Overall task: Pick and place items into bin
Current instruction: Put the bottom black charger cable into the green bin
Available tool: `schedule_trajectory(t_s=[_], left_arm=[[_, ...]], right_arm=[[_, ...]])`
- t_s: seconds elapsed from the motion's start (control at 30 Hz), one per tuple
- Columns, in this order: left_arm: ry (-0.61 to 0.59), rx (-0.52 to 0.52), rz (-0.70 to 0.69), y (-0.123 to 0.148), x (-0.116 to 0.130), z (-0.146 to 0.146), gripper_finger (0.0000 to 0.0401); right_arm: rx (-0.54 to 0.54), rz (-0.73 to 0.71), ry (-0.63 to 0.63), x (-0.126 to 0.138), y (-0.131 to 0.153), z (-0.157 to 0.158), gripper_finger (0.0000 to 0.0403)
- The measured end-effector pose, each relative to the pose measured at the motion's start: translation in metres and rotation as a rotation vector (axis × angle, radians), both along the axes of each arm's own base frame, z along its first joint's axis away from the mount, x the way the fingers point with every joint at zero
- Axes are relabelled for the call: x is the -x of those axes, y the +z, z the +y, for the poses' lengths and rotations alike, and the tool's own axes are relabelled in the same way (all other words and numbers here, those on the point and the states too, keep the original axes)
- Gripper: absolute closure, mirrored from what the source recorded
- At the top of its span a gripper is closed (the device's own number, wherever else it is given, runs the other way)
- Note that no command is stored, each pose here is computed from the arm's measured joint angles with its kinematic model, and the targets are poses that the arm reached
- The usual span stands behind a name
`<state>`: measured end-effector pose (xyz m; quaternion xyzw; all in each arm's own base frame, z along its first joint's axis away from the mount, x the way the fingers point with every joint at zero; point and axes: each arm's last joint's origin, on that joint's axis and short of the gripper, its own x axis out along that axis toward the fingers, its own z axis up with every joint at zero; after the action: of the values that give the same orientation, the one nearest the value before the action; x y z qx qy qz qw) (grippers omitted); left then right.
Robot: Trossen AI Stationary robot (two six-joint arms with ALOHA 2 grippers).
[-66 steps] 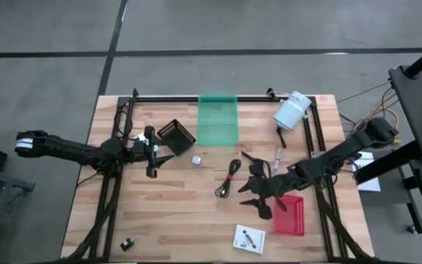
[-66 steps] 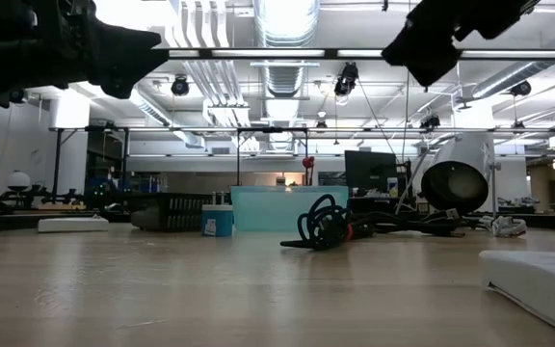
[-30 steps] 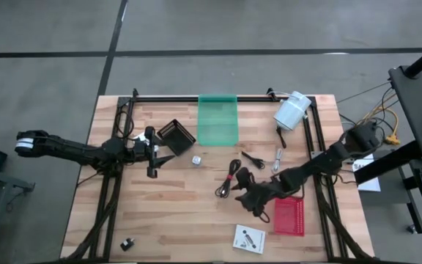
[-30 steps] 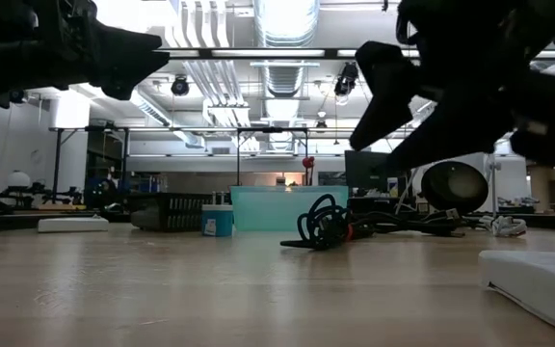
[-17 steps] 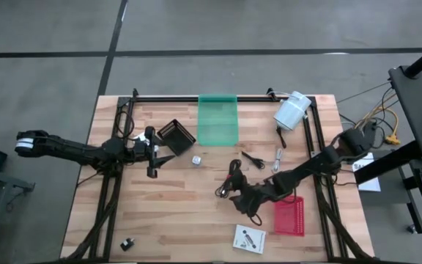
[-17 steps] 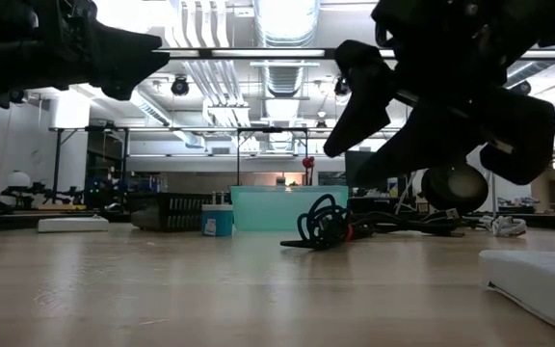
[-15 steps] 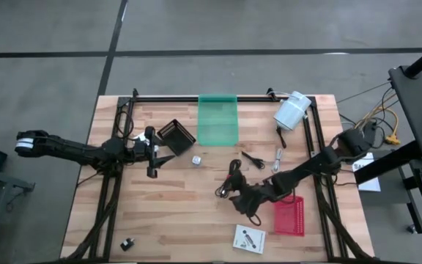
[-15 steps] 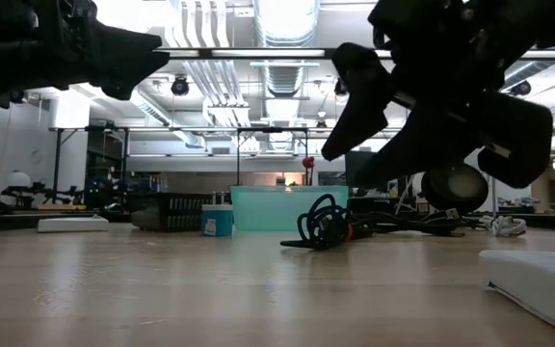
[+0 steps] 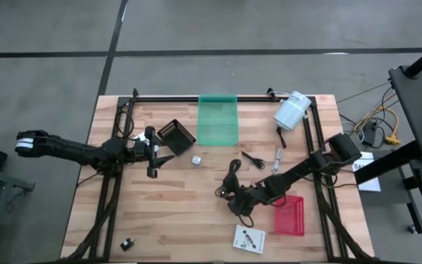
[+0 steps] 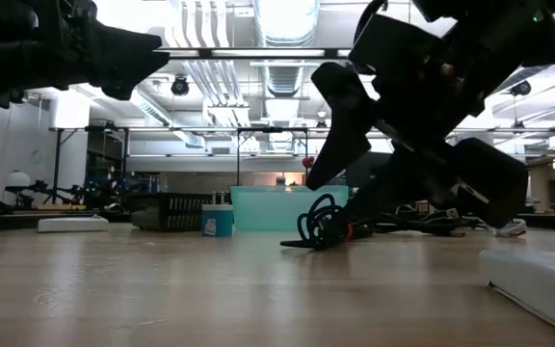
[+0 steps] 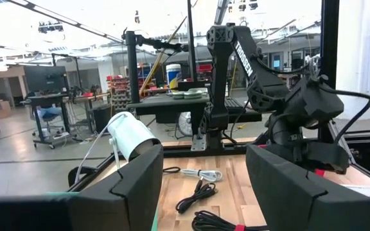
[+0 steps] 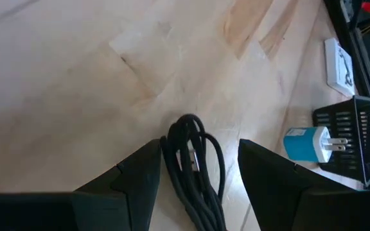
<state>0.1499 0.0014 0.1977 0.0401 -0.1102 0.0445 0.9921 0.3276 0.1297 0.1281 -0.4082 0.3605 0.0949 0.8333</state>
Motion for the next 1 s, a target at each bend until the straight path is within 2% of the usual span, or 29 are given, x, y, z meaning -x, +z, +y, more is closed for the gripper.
schedule_trajectory(t_s=[0.5,0.7,1.0], left_arm=[[0.000,0.000,0.000,0.000,0.000,0.000,0.0193],[0.000,0.000,0.001,0.000,0.000,0.000,0.0193],[0.000,0.000,0.000,0.000,0.000,0.000,0.0193]], right_arm=[[-0.005,0.011,-0.014,-0.002,-0.001,-0.007,0.0209],[-0.061,0.037,0.033,-0.003,-0.003,-0.007,0.0209],[-0.055,0.041,0.016,-0.004,-0.006,-0.011,0.0209]])
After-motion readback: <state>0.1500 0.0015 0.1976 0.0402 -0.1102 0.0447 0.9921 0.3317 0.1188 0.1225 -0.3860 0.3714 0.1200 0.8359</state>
